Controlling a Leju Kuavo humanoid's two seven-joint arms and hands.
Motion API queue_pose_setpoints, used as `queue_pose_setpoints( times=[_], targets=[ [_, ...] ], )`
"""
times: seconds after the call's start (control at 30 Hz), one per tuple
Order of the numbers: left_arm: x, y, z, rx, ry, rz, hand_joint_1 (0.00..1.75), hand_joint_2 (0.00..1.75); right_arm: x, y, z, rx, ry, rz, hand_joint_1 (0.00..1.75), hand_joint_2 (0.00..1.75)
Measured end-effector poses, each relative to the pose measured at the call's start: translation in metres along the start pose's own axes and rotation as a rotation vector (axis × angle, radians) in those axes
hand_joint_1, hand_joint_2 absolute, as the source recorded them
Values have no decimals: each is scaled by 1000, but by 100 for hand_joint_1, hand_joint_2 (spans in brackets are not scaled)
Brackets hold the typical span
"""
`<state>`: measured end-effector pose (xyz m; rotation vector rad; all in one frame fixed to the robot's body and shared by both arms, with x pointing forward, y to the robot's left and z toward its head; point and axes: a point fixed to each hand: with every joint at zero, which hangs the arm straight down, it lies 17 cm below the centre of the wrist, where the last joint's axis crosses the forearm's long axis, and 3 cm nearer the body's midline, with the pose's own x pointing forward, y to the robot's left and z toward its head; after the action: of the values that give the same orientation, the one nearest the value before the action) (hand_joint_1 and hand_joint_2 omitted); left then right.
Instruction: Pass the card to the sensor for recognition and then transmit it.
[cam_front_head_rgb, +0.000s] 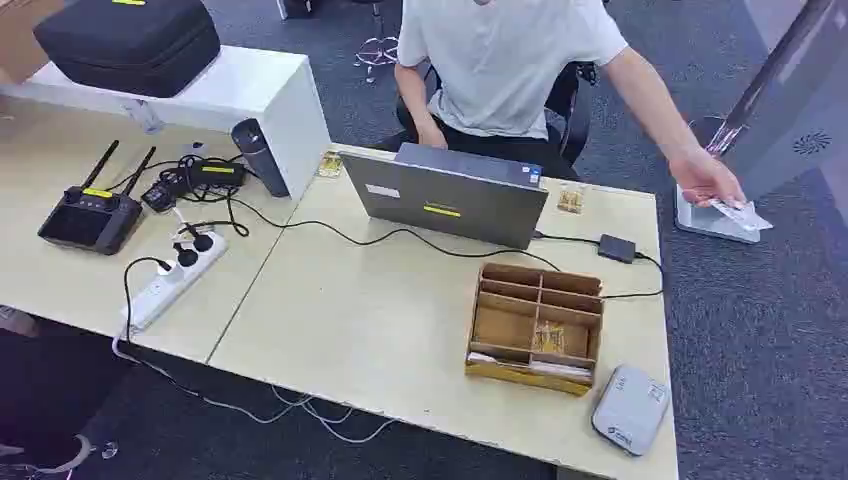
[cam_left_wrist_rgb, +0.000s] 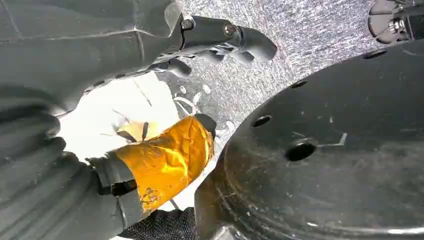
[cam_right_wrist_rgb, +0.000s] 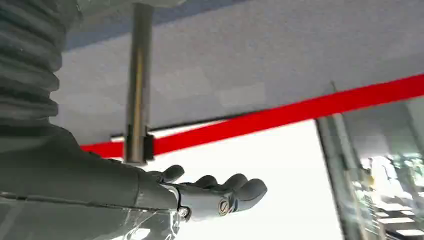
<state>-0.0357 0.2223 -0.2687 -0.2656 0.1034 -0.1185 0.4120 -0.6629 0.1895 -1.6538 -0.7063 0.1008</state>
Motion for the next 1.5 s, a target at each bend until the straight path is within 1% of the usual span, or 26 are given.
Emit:
queue_pose_setpoints(
  times=[0.13, 0.27, 0.43, 0.67, 0.9, 1.13, 1.2, 1.33, 1.5],
  targets=[
    [0, 1, 0, -1, 0, -2, 0, 175, 63, -13, 9, -34, -116, 30, 0, 175],
    [0, 1, 1, -2, 1, 2, 0, 175, 121, -23, 29, -61, -230, 52, 0, 175],
    [0, 0, 0, -3, -2, 13, 0, 175, 165, -32, 54, -82, -317, 67, 0, 175],
    [2, -2, 0, -8, -8, 32, 0, 175, 252, -46, 120, -109, -506, 75, 0, 175],
    [5, -6, -1, -11, -16, 56, 0, 175, 331, -63, 205, -108, -685, 52, 0, 175],
    [6, -5, -1, -6, -17, 65, 0, 175, 367, -78, 245, -108, -777, 14, 0, 175],
    [6, -5, -1, -4, -18, 65, 0, 175, 373, -78, 251, -106, -792, 8, 0, 175],
    [5, -4, -1, 1, -16, 65, 0, 175, 381, -78, 254, -111, -805, -4, 0, 175],
    [5, -4, -1, -2, -17, 60, 0, 175, 384, -69, 250, -113, -813, 6, 0, 175]
  ],
)
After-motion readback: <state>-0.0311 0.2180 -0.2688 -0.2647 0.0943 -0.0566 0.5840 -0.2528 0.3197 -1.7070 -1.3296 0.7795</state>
